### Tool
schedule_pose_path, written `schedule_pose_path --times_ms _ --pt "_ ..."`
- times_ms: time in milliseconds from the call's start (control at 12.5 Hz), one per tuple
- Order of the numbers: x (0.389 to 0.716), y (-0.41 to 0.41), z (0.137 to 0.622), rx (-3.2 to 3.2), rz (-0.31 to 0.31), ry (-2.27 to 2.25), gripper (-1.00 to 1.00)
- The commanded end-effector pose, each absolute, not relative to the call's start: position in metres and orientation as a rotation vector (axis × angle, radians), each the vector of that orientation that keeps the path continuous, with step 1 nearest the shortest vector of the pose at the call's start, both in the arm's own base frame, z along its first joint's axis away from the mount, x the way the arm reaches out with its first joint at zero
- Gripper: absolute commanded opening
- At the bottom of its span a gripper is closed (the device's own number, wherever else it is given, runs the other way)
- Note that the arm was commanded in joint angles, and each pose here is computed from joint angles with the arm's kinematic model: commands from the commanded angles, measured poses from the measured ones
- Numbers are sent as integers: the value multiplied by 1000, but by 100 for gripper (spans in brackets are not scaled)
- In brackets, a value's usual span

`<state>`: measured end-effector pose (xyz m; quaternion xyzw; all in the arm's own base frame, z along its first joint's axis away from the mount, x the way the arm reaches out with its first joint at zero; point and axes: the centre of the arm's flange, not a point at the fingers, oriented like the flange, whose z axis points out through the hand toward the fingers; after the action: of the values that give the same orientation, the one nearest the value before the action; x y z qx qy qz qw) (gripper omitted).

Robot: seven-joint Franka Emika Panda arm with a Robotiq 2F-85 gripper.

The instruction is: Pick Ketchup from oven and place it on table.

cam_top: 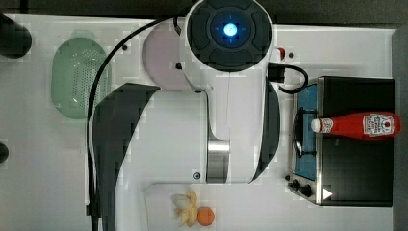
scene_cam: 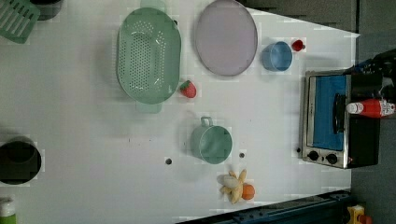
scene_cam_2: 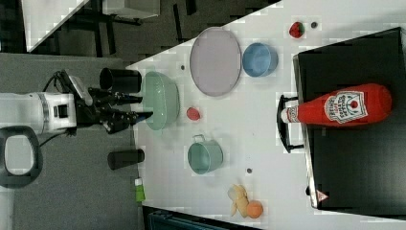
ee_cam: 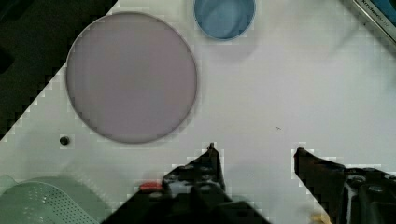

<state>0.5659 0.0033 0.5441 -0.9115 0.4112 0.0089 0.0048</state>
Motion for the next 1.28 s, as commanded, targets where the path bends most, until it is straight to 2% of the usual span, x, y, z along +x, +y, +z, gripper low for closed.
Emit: schedule_pose_path --times_ms 80,240,720,1280 --pt "422 -24 636 -2772 55 1456 58" --pt "423 -27 636 -2767 48 1463 99" --pt "440 -120 616 -2587 -1 1676 100" --pt "454 -283 539 -2313 -92 2031 100"
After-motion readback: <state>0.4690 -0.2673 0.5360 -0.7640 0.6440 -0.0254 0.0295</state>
